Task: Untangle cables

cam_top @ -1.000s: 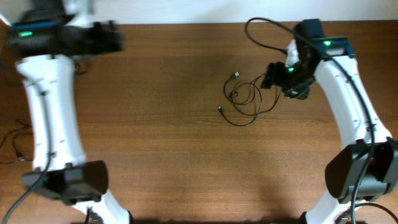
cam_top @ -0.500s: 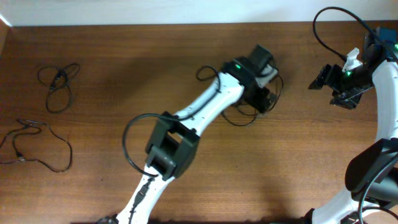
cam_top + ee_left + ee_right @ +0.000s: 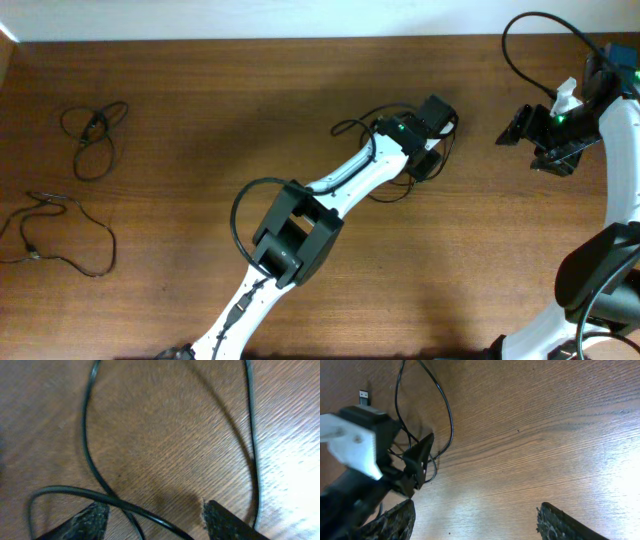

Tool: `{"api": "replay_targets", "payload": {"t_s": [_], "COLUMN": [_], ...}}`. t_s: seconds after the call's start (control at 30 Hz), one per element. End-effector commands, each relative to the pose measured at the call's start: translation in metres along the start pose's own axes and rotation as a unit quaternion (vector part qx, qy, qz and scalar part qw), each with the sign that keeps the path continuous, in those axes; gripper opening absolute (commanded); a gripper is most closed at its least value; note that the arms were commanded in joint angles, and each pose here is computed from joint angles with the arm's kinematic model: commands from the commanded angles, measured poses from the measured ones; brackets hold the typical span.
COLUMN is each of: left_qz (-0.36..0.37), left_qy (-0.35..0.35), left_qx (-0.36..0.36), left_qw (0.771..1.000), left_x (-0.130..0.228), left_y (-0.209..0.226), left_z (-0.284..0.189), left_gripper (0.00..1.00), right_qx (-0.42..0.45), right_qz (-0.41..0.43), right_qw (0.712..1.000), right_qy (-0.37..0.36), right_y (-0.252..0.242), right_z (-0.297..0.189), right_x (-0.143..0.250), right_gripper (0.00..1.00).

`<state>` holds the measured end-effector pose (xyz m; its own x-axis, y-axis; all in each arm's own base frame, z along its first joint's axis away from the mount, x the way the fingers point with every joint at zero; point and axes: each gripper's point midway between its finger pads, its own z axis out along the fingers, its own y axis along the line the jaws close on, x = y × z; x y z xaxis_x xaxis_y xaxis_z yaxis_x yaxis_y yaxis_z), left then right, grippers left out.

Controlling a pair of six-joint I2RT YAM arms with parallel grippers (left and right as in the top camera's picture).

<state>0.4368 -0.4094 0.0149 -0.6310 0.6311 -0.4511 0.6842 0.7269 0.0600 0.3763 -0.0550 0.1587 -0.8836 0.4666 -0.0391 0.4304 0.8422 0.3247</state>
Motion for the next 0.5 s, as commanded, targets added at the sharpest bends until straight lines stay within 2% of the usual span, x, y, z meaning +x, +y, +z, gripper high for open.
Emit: {"api": "replay_targets", "payload": {"t_s": [0.0,0.03,0.07,0.1,0.17,0.23,0.33,0.4,0.47], "left_qz": [0.007,0.007,0.007,0.006,-0.001,-0.028,-0.1,-0.159,-0.207], "left_qy": [0.024,0.026,0.026,0.025,0.024,0.003,-0.06,-0.091,-0.099], "left_qx": [-0.003,-0.005,-0.025,-0.047,-0.093,-0.116,-0.156,-0.197,-0.231], "left_qw": [1.0,1.0,0.999,0.999,0.995,0.993,0.981,0.963,0.946], "left_x": [0.017,0.018,0.018,0.017,0.006,-0.02,-0.054,-0.048,-0.024], "left_y": [0.0,0.0,0.008,0.016,0.042,0.081,0.174,0.258,0.327], "left_z": [0.022,0.022,0.022,0.019,0.0,-0.043,-0.115,-0.147,-0.162], "left_gripper": [0.5,0.33,0.07,0.0,0.0,0.0,0.0,0.0,0.0], "right_qx": [-0.006,-0.006,-0.006,-0.006,-0.006,-0.006,-0.007,-0.007,-0.007], "right_qz": [-0.011,-0.011,-0.01,-0.01,-0.013,-0.022,-0.036,-0.042,-0.046], "right_qw": [1.0,1.0,1.0,1.0,1.0,1.0,0.999,0.999,0.999], "right_qy": [0.003,0.004,0.005,0.005,0.006,0.009,0.013,0.015,0.017], "right_y": [0.004,0.004,0.004,0.004,0.006,0.011,0.02,0.024,0.027], "right_z": [-0.001,-0.001,-0.001,-0.001,0.0,0.002,0.005,0.006,0.007], "right_x": [0.004,0.004,0.004,0.005,0.005,0.007,0.011,0.013,0.015], "right_gripper": [0.79,0.79,0.79,0.79,0.79,0.79,0.79,0.79,0.79]}}
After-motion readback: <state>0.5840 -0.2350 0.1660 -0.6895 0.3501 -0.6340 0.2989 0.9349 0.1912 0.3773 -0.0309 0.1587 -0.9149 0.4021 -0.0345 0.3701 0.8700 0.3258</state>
